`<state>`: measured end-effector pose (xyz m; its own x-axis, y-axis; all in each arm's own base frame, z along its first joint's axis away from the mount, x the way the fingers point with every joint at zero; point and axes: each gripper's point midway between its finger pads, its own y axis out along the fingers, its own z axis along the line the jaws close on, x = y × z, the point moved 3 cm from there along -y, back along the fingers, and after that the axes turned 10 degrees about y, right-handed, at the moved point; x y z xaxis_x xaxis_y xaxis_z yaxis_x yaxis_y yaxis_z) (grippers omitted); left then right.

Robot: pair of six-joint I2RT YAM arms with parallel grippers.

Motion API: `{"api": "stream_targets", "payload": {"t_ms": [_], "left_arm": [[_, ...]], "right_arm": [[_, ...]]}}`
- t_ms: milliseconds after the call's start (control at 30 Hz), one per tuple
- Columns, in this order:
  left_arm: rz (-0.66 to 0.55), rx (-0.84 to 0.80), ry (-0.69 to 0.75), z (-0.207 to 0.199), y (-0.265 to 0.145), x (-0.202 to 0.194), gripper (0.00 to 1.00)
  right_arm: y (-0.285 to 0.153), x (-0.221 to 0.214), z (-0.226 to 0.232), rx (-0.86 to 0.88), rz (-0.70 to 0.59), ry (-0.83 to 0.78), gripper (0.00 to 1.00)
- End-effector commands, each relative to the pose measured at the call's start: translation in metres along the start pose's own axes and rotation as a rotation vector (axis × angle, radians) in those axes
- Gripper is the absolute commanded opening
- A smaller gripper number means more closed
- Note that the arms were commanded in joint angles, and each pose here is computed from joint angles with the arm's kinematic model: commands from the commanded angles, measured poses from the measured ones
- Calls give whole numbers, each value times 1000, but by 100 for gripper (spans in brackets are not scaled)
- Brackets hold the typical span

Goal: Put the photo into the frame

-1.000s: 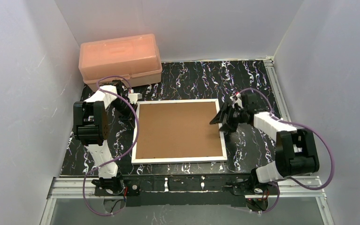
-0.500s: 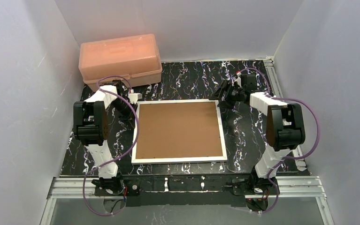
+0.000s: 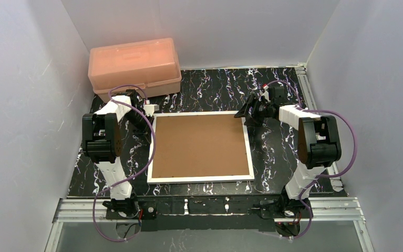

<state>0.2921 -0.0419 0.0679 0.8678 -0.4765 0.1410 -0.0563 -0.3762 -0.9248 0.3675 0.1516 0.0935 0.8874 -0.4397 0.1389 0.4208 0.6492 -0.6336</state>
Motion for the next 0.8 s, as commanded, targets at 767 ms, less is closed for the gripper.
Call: {"api": "stream_targets", "payload": {"t_ms": [767], "left_arm": [[-40,-35,40,-4,7,14,2]], "right_arm": [[18,-17,-19,-32,44,17,77]]}}
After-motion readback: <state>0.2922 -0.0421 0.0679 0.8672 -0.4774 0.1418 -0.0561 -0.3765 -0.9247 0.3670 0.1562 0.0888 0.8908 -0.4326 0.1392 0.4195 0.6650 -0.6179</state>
